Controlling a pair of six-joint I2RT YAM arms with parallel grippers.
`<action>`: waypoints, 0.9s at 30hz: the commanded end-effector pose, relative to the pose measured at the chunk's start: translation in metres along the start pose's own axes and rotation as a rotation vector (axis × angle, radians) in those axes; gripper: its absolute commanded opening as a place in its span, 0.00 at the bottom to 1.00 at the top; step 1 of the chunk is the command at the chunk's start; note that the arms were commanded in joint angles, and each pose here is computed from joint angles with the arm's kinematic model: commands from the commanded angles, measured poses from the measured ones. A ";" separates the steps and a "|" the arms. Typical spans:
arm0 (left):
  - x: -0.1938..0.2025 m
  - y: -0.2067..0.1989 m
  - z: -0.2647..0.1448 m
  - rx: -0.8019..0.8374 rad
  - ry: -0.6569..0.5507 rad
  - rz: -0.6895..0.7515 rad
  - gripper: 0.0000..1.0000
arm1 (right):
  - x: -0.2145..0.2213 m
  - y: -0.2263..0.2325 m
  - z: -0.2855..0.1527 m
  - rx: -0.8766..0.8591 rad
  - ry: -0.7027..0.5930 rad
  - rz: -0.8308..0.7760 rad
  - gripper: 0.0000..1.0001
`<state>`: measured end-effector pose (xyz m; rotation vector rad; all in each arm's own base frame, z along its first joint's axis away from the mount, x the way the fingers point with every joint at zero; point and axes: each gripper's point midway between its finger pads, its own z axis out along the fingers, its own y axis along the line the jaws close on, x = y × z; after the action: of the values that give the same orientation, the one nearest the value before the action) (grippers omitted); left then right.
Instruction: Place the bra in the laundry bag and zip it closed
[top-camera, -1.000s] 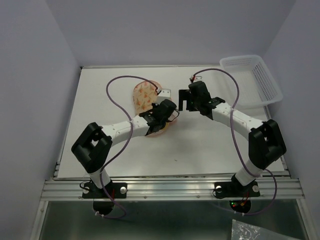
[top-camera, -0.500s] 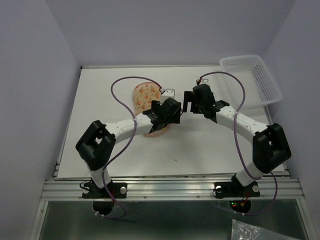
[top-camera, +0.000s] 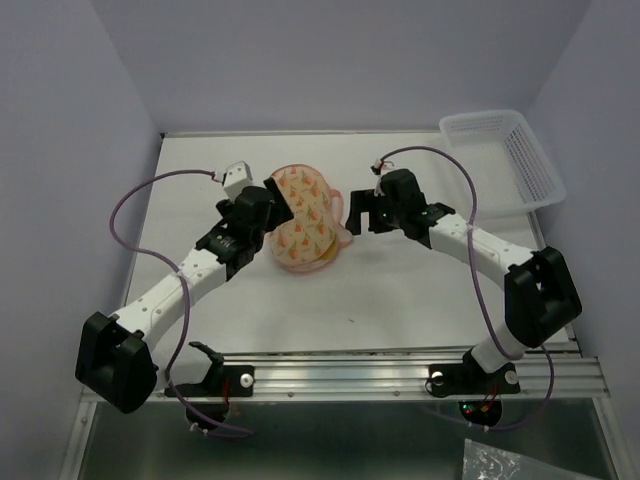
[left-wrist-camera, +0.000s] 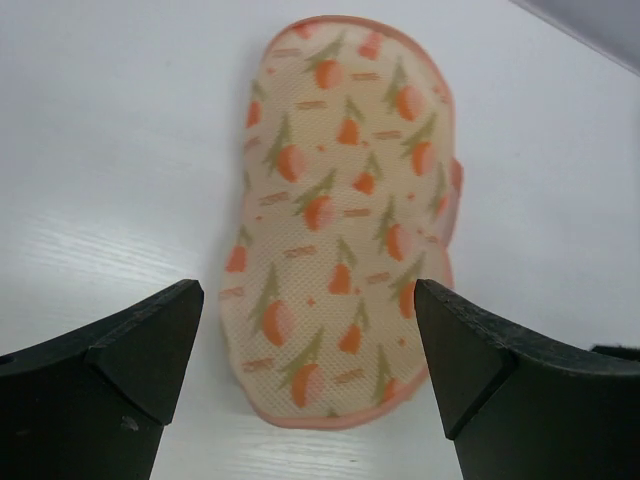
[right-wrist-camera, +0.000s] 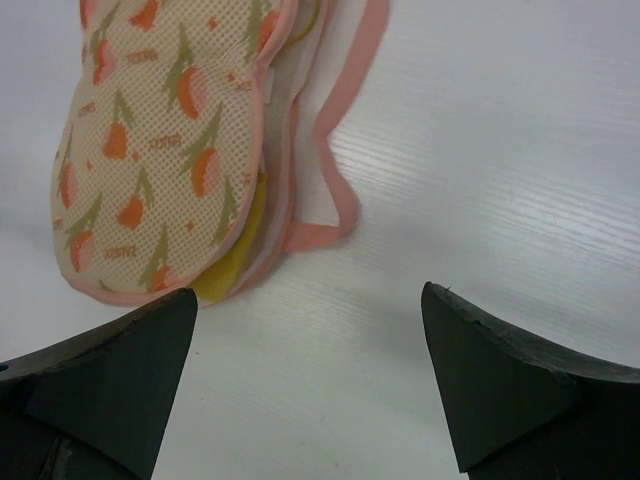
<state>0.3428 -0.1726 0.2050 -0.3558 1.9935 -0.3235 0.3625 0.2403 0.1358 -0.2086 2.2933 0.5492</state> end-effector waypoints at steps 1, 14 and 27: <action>-0.006 0.062 0.002 -0.162 -0.025 -0.127 0.99 | -0.005 0.057 0.008 -0.163 0.002 -0.144 1.00; -0.019 0.144 -0.015 -0.395 -0.104 -0.284 0.99 | 0.031 0.177 0.083 -0.364 0.174 -0.328 1.00; -0.013 0.156 -0.012 -0.429 -0.094 -0.280 0.99 | 0.062 0.135 0.095 -0.196 0.246 -0.324 1.00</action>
<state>0.3183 -0.0297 0.1588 -0.8875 1.9446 -0.0709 0.3370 0.4229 0.0585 -0.8040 2.3872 0.6916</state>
